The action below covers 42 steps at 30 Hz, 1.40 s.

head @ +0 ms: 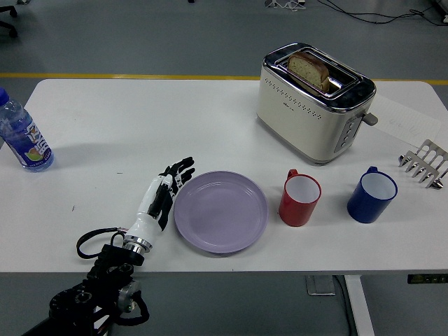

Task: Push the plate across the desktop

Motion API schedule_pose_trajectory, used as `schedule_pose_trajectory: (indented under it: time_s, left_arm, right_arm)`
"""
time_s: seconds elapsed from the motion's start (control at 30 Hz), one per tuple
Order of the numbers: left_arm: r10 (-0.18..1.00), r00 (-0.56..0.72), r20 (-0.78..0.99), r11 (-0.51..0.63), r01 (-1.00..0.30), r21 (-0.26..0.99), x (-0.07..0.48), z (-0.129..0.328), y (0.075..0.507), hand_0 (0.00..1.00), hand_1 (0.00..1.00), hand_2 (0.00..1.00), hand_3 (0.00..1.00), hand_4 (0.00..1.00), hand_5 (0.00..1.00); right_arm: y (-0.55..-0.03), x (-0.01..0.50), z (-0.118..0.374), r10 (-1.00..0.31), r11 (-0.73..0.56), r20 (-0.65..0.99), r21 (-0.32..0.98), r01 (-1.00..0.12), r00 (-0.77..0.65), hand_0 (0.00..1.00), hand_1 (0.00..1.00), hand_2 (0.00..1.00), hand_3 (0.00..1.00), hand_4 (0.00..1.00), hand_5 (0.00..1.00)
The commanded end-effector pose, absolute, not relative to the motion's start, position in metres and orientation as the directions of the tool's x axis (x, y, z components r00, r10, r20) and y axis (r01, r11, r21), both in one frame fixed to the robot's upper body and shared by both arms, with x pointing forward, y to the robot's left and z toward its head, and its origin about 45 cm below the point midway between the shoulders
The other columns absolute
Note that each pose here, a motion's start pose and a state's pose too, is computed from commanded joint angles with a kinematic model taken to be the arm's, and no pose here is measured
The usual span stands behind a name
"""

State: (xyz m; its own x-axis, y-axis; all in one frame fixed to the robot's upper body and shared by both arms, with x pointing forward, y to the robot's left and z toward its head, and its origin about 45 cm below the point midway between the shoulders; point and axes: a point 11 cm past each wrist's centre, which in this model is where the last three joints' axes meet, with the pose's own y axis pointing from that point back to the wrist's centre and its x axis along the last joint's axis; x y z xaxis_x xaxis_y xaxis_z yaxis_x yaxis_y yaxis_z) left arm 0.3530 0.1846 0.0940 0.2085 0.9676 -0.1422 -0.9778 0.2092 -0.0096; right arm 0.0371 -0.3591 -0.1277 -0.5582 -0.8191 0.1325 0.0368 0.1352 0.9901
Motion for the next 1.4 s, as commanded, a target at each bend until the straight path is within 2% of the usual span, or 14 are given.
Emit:
schedule_pose_trajectory:
  time_s: [0.23,0.53,0.57,0.73,0.93,1.1,1.4]
  left_arm:
    - [0.982,0.12,-0.148,0.114,-0.992,-0.049,0.361,0.106,0.206,0.865,0.877,0.898,0.821,0.489,0.998]
    - [0.989,-0.033,-0.142,-0.053,-0.989,-0.136,0.371,0.134,0.272,0.853,0.863,0.884,0.812,0.488,0.998]
    - [0.988,-0.053,-0.143,-0.073,-0.988,-0.137,0.372,0.138,0.283,0.805,0.798,0.838,0.763,0.489,0.998]
    - [0.976,-0.116,-0.187,-0.137,-0.985,-0.104,0.374,0.15,0.326,0.805,0.798,0.838,0.763,0.489,0.998]
    - [0.972,-0.147,-0.183,-0.157,-0.987,-0.04,0.369,0.153,0.363,0.798,0.79,0.824,0.753,0.49,0.998]
    - [0.965,-0.21,-0.159,-0.22,-0.974,-0.051,0.357,0.155,0.397,0.792,0.788,0.818,0.758,0.489,0.998]
    - [0.944,-0.297,-0.142,-0.309,-0.948,-0.075,0.34,0.156,0.429,0.792,0.799,0.817,0.756,0.493,0.998]
  right_arm:
    - [-0.36,0.04,-0.127,-0.819,0.137,0.131,0.99,0.031,-0.559,0.521,0.483,0.587,0.556,0.283,0.361]
    - [-0.363,0.046,-0.126,-0.816,0.145,0.131,0.989,0.02,-0.564,0.521,0.484,0.587,0.556,0.283,0.36]
    - [-0.364,0.046,-0.126,-0.815,0.146,0.131,0.989,0.019,-0.564,0.521,0.484,0.586,0.556,0.282,0.361]
    - [-0.365,0.049,-0.125,-0.811,0.15,0.13,0.989,0.012,-0.571,0.521,0.484,0.586,0.556,0.282,0.361]
    - [-0.367,0.052,-0.124,-0.807,0.154,0.129,0.988,0.007,-0.576,0.521,0.483,0.587,0.556,0.282,0.359]
    - [-0.367,0.053,-0.124,-0.806,0.154,0.129,0.988,0.006,-0.578,0.521,0.483,0.587,0.555,0.281,0.361]
    - [-0.367,0.053,-0.124,-0.805,0.155,0.13,0.988,0.007,-0.578,0.521,0.483,0.587,0.556,0.28,0.36]
